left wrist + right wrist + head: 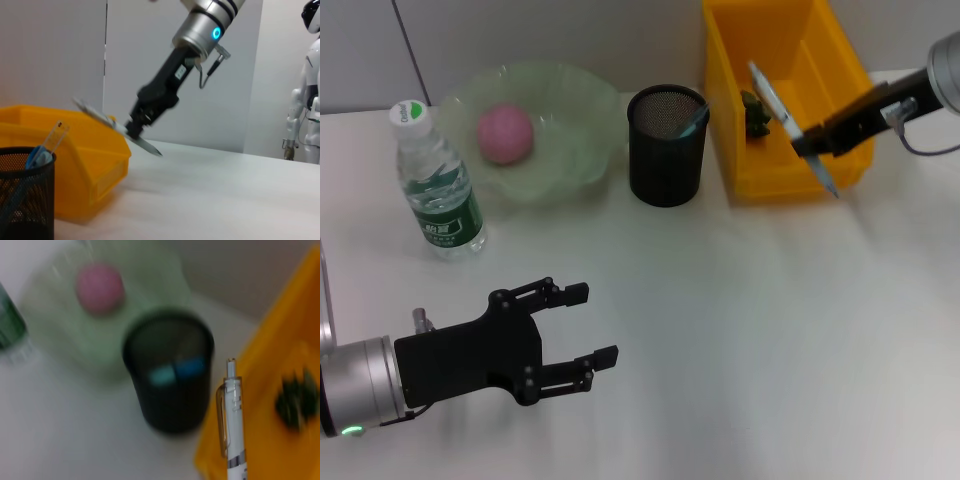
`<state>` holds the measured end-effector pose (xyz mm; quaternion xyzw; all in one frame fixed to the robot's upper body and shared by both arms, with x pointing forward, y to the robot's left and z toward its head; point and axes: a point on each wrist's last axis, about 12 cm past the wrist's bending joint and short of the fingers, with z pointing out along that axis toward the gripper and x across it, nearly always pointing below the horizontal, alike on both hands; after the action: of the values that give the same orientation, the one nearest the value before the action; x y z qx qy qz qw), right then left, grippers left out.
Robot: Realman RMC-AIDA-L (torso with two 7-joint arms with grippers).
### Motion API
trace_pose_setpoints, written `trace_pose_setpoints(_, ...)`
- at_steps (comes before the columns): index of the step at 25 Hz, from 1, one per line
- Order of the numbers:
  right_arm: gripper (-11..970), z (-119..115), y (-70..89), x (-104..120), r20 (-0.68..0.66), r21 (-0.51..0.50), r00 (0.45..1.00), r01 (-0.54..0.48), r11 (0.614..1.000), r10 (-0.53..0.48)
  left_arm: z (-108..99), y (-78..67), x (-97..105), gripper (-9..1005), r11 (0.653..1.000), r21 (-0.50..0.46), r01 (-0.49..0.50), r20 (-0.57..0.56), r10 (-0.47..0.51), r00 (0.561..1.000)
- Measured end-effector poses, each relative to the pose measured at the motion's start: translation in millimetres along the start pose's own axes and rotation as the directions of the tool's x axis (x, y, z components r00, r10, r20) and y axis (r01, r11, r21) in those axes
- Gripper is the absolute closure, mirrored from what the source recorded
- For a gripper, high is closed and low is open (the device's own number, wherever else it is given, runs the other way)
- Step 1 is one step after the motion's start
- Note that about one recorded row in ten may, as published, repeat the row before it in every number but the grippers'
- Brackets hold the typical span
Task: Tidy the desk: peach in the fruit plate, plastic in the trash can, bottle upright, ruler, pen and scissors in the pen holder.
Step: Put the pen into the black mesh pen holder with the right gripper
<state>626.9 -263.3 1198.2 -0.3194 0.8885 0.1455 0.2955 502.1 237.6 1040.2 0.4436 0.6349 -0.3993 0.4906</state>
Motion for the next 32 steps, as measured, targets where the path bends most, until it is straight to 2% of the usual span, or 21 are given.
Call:
trace_pose_setpoints(4,840,-7,2.6,-7,0.141,-0.002,0.989,0.04,0.999,-0.039,0,0.4,-1,199,1.0,0.0,-0.002,0.002,0.002,1.0)
trace_pose_setpoints(9,840,-8,2.0,-16,0.327,0.031,0.942,0.068,0.997,-0.074,1,0.5,-1,199,1.0,-0.001,-0.003,0.003,0.003,1.0)
trace_pose_setpoints(15,840,-1,1.4,-19,0.512,0.062,0.854,0.071,0.996,-0.092,1,1.9,-2,199,1.0,-0.006,-0.006,0.007,0.006,1.0)
trace_pose_setpoints(21,840,9,-6.4,-11,0.674,0.021,0.738,0.03,0.999,-0.036,0,3.4,-4,199,1.0,-0.011,-0.012,0.01,0.012,1.0)
trace_pose_setpoints(26,841,18,-18.0,5,0.737,0.027,0.676,-0.006,1.0,-0.015,-1,3.8,-3,199,1.0,-0.02,-0.02,0.013,0.02,1.0)
trace_pose_setpoints(32,841,32,-24.8,19,0.75,0.024,0.661,-0.04,0.999,0.008,-3,3.7,-2,199,0.999,-0.028,-0.021,0.011,0.021,1.0)
